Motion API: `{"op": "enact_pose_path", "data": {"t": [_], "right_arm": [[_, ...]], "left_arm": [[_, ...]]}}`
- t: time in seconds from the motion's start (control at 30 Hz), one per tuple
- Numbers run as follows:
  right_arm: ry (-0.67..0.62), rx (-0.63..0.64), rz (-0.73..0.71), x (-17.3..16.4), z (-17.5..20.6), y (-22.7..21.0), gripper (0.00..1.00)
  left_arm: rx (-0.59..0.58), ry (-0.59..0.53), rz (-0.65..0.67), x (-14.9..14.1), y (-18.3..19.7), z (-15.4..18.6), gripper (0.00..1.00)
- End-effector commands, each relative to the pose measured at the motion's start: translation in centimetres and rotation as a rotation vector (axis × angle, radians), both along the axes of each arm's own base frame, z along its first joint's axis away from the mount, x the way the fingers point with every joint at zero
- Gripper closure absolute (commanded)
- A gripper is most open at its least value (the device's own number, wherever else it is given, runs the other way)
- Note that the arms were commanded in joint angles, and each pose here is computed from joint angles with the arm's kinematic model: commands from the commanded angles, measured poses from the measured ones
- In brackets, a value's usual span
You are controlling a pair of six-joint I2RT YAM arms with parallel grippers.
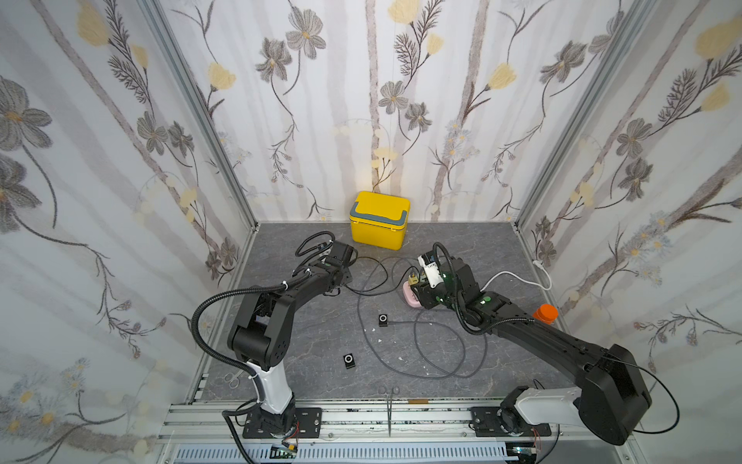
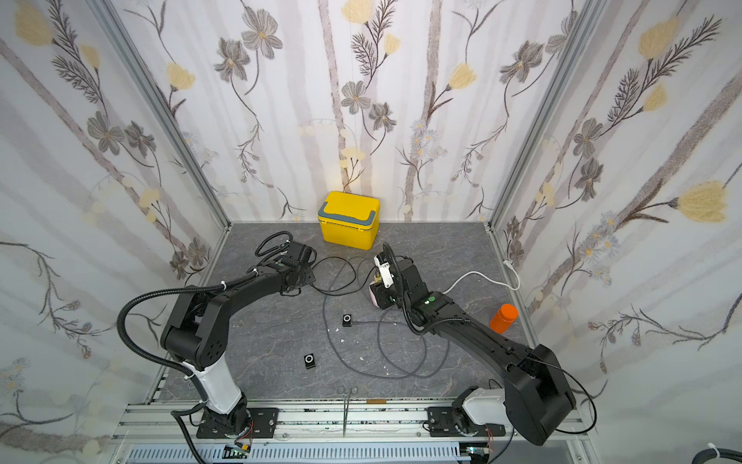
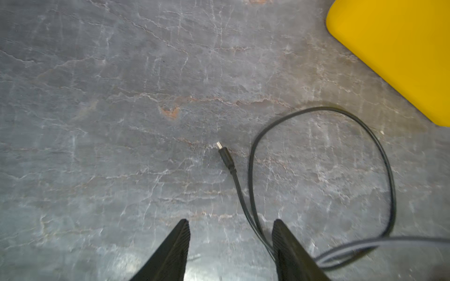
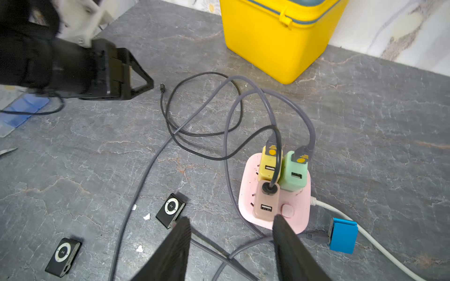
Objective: Charge mp3
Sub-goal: Insert the plug into the socket, then pick up the charging cable from the center of the board.
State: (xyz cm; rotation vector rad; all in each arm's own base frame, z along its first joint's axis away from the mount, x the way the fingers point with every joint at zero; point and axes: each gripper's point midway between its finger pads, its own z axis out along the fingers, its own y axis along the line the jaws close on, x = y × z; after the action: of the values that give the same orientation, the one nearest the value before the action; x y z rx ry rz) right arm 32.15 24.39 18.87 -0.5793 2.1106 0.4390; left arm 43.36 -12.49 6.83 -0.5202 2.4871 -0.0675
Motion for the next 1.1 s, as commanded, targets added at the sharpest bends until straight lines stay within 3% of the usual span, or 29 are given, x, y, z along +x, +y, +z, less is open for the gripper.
{"op": "enact_pose_path", "data": {"t": [0.0,0.27,0.47,0.6,0.7,0.87,0.97,1.07], "right_arm": [[-0.086,0.017,0.031,0.1,1.8,0.4,0.46],[-0.108,0.005,0.034,0.2,2.0,0.4,0.47],[-0.107,0.006,0.045,0.0,1.8,0.9,0.47],[-0.104,0.001,0.05,-0.1,1.6,1.0,0.47],[-0.103,-0.009,0.045,-0.2,1.4,0.9,0.47],[-0.107,-0.017,0.047,-0.5,1.3,1.0,0.48],[-0.108,-0.015,0.045,-0.6,1.3,1.0,0.48],[-0.105,-0.011,0.054,-0.7,1.3,1.2,0.48]], "left_arm": [[-0.023,0.012,0.013,1.1,-0.5,-0.7,0.44],[-0.035,0.08,0.055,1.3,-0.1,-4.4,0.49],[-0.036,0.059,0.073,2.9,-0.4,-4.2,0.55],[-0.02,0.084,0.078,2.7,-0.2,-5.1,0.66],[0.001,0.106,0.087,2.0,0.3,-5.8,0.68],[0.011,0.129,0.078,1.5,0.5,-6.3,0.82],[0.003,0.13,0.059,1.4,0.3,-6.1,0.96],[-0.004,0.118,0.057,1.2,0.3,-5.2,1.0]]}}
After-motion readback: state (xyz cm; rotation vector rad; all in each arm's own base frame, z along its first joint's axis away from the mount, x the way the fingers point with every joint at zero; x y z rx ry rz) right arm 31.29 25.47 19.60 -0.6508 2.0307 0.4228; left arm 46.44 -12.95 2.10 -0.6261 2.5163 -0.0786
